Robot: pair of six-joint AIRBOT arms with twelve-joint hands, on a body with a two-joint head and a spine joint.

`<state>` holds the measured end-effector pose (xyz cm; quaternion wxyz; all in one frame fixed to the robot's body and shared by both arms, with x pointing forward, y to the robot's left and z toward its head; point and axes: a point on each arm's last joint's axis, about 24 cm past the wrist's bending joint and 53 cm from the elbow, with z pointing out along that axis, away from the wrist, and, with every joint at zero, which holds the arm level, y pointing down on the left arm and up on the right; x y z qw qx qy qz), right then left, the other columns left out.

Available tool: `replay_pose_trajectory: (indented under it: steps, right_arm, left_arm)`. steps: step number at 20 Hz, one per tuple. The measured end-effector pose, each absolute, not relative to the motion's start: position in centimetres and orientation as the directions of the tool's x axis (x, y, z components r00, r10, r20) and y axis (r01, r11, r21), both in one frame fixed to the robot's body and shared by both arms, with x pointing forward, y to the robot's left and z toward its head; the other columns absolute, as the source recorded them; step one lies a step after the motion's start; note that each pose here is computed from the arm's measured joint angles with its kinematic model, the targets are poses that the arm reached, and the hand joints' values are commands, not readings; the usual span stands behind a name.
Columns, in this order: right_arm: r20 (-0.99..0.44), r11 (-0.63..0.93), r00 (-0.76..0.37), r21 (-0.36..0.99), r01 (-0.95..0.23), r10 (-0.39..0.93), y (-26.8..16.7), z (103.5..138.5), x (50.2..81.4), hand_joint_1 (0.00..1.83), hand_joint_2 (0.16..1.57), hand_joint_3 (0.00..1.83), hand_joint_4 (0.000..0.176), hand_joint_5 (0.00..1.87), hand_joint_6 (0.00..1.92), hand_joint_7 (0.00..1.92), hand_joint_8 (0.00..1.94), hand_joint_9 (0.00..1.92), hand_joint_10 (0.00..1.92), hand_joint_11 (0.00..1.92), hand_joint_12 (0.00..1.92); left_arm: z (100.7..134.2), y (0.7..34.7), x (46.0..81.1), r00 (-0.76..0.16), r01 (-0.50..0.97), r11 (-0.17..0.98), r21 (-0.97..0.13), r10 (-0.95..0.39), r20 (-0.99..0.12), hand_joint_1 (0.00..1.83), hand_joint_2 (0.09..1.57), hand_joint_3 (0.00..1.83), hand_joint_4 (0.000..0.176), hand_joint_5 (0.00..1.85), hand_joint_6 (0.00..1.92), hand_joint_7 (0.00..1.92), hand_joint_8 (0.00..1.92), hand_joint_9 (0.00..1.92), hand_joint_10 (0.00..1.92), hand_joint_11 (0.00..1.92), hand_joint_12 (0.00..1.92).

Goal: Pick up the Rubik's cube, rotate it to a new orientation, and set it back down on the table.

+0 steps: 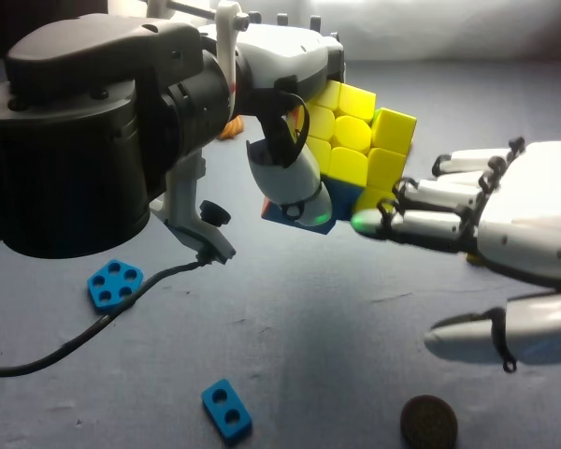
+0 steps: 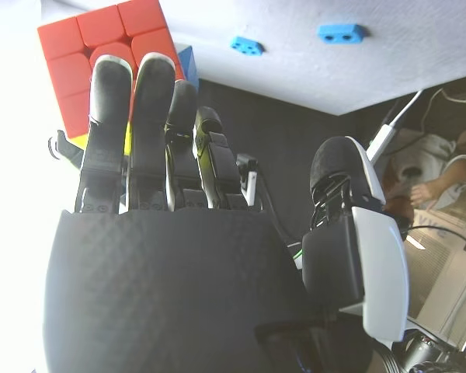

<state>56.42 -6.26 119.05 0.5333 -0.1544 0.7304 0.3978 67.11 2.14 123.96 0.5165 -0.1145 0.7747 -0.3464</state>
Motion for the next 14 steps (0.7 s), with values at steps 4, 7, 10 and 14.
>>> replay_pose_trajectory:
  steps: [4, 7, 10, 14]
  right_arm:
    - [-0.905, 0.645, -0.366, 0.413, -0.643, 0.216, -7.08, 119.79, 56.87, 0.03, 1.23, 0.00, 0.000, 0.06, 0.00, 0.32, 1.26, 0.27, 1.77, 0.13, 1.92]
    - [-0.905, 0.650, -0.364, 0.414, -0.637, 0.219, -7.35, 119.83, 57.11, 0.01, 1.23, 0.00, 0.000, 0.06, 0.00, 0.32, 1.26, 0.28, 1.78, 0.16, 1.92]
    - [-0.907, 0.650, -0.360, 0.411, -0.639, 0.218, -7.23, 120.09, 57.21, 0.03, 1.23, 0.00, 0.000, 0.07, 0.00, 0.33, 1.24, 0.29, 1.76, 0.18, 1.92]
    - [-0.910, 0.658, -0.360, 0.400, -0.638, 0.204, -6.76, 119.63, 57.30, 0.03, 1.23, 0.00, 0.000, 0.05, 0.00, 0.31, 1.26, 0.26, 1.77, 0.15, 1.92]
  left_arm:
    - [124.01, 2.19, 67.15, -0.437, 0.179, 0.735, -0.654, -0.536, -0.722, 1.18, 1.06, 0.00, 0.000, 0.32, 1.42, 0.27, 1.51, 0.20, 1.62, 0.06, 1.85]
    - [123.94, 2.09, 67.08, -0.443, 0.178, 0.732, -0.658, -0.538, -0.718, 1.13, 1.10, 0.01, 0.000, 0.28, 1.44, 0.26, 1.51, 0.19, 1.63, 0.07, 1.84]
    - [123.93, 2.14, 67.10, -0.442, 0.177, 0.732, -0.658, -0.538, -0.718, 1.15, 1.07, 0.00, 0.000, 0.26, 1.46, 0.23, 1.54, 0.17, 1.66, 0.06, 1.85]
    - [123.89, 2.34, 67.19, -0.436, 0.173, 0.739, -0.651, -0.535, -0.724, 1.14, 1.10, 0.01, 0.000, 0.25, 1.48, 0.20, 1.57, 0.14, 1.66, 0.02, 1.87]
